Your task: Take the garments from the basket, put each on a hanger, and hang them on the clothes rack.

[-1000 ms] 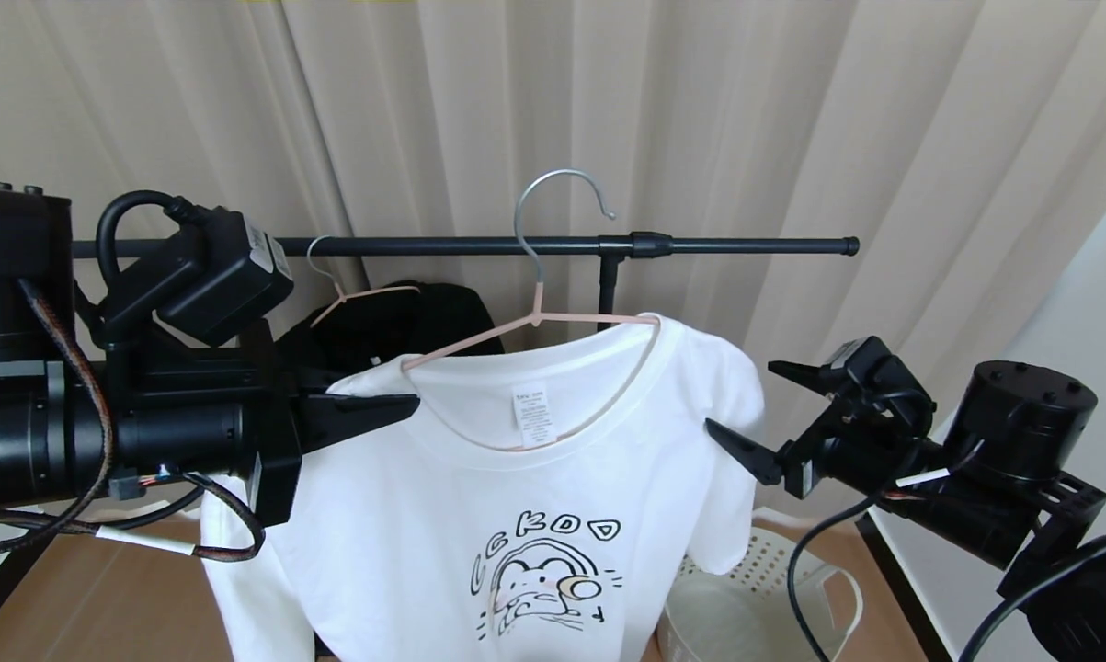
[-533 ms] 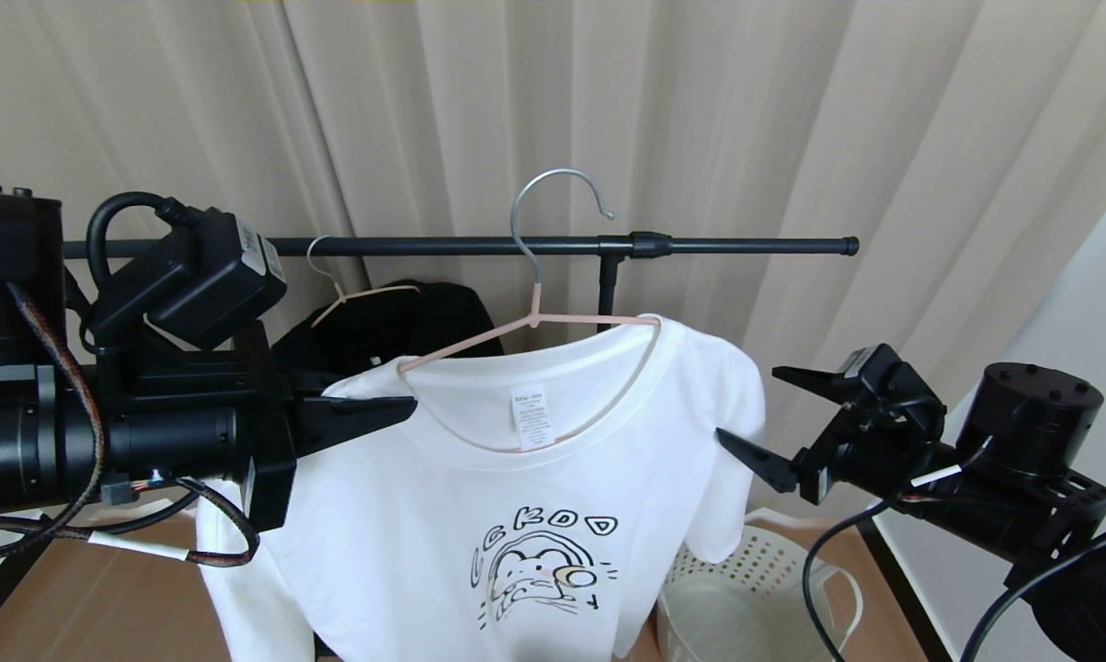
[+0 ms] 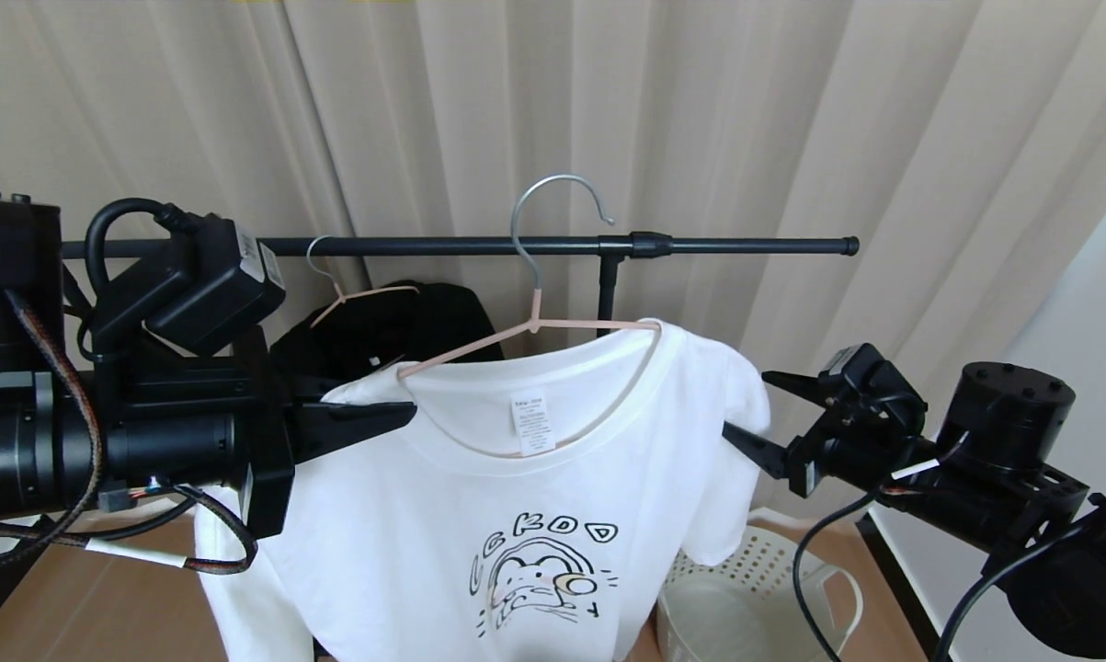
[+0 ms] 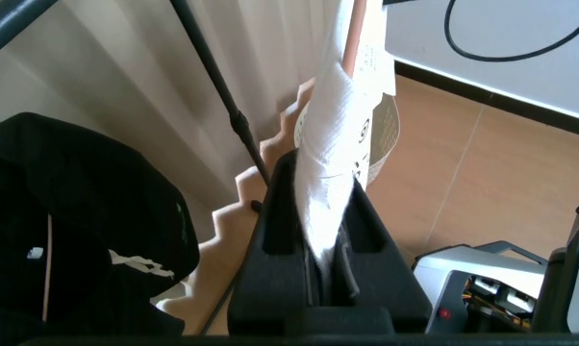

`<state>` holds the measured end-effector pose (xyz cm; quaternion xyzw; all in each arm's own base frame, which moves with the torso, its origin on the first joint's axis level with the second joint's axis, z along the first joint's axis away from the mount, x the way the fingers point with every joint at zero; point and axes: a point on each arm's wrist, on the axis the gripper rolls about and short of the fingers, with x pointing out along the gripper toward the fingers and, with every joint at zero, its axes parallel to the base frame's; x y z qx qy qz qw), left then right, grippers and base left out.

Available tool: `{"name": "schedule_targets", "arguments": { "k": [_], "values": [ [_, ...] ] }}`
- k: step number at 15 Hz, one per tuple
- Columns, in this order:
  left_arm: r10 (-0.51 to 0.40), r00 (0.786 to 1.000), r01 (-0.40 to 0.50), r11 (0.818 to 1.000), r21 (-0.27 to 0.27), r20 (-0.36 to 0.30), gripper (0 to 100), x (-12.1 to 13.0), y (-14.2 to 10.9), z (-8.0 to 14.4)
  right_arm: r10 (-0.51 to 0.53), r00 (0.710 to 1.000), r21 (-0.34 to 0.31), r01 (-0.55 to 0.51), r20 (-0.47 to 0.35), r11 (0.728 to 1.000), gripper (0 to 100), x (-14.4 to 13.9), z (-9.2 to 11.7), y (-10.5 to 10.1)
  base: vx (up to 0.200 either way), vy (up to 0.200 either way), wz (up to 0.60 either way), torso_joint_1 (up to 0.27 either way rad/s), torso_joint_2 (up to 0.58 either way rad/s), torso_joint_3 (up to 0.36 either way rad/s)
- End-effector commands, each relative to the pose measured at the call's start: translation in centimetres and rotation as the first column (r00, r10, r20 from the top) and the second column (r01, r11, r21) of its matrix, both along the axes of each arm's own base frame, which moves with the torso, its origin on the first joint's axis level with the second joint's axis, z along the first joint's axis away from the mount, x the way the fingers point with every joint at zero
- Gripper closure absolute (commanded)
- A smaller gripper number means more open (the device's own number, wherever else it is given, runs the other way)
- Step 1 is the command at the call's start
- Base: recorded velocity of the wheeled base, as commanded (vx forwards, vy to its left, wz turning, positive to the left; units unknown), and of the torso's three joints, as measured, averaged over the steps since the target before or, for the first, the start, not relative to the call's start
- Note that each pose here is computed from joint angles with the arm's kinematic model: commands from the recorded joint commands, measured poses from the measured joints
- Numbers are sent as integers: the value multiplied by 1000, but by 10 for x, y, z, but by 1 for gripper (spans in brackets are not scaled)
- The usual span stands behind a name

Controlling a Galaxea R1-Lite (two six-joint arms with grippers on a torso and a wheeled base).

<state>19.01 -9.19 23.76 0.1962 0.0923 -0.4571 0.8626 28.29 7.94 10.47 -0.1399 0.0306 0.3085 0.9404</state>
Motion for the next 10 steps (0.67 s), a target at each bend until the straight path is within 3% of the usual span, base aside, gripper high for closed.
{"name": "schedule_targets", "arguments": {
  "k": [1,7,10],
  "values": [
    [3,1000,-3,1000,0,0,100,-1,1,0,-22,1000,6,22,8,1000,100,4,2,-5,0,0,0,0,0,0],
    [24,1000,-24,1000,1,-3,100,-5,7,-3,-106,994,42,105,17,994,100,18,9,-28,0,0,0,0,0,0],
    [30,999,-30,1000,7,-15,100,-5,9,-7,-104,995,44,103,7,994,100,15,7,-28,0,0,0,0,0,0]
  ]
}}
